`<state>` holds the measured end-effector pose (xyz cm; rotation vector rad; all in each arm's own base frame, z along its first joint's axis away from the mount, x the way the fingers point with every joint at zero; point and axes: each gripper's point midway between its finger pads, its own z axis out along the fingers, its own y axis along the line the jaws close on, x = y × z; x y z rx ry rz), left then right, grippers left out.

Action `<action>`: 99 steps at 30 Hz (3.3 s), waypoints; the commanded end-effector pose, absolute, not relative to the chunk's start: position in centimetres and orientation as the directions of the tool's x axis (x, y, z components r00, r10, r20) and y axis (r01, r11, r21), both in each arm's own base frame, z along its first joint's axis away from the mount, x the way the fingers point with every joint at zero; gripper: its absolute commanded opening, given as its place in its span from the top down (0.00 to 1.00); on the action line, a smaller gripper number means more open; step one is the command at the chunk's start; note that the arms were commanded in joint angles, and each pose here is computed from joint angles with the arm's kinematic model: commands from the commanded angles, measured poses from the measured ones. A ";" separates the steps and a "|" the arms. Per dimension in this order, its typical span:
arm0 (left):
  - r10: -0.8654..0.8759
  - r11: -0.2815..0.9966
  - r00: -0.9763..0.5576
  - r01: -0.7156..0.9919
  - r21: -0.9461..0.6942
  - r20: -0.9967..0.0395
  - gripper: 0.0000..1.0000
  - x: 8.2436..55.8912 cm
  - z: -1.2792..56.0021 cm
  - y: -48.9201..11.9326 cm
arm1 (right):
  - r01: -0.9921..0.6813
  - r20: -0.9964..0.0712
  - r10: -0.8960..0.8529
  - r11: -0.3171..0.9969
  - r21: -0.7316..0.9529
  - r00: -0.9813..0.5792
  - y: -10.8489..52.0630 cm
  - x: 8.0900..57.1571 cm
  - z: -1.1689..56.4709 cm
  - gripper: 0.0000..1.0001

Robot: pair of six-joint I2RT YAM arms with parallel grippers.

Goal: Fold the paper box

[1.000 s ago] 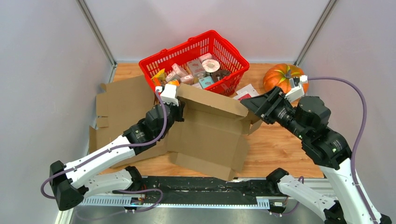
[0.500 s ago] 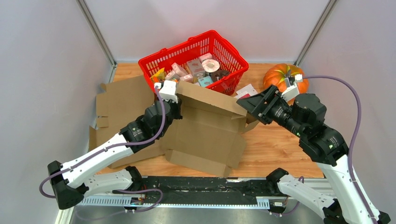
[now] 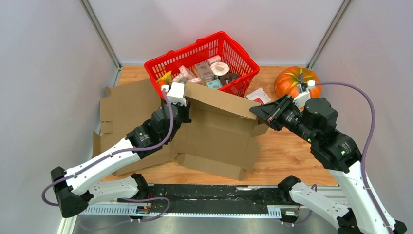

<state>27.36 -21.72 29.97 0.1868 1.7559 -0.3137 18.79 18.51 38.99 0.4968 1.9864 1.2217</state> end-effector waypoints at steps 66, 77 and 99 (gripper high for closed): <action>-0.279 0.949 -0.266 0.071 -0.308 -0.923 1.00 27.0 34.2 -19.0 | -0.530 -0.920 0.043 0.807 0.262 -0.389 17.8 20.1 32.7 0.46; -0.248 0.952 -0.275 0.111 -0.287 -0.929 1.00 26.5 34.2 -18.8 | -0.227 -0.951 0.178 0.945 0.238 -0.253 5.1 14.9 37.1 0.33; -0.194 0.891 -0.255 0.358 -0.279 -0.947 1.00 24.2 34.5 -18.0 | -0.922 -0.989 -0.149 0.386 -0.037 -0.023 19.2 11.7 39.8 0.03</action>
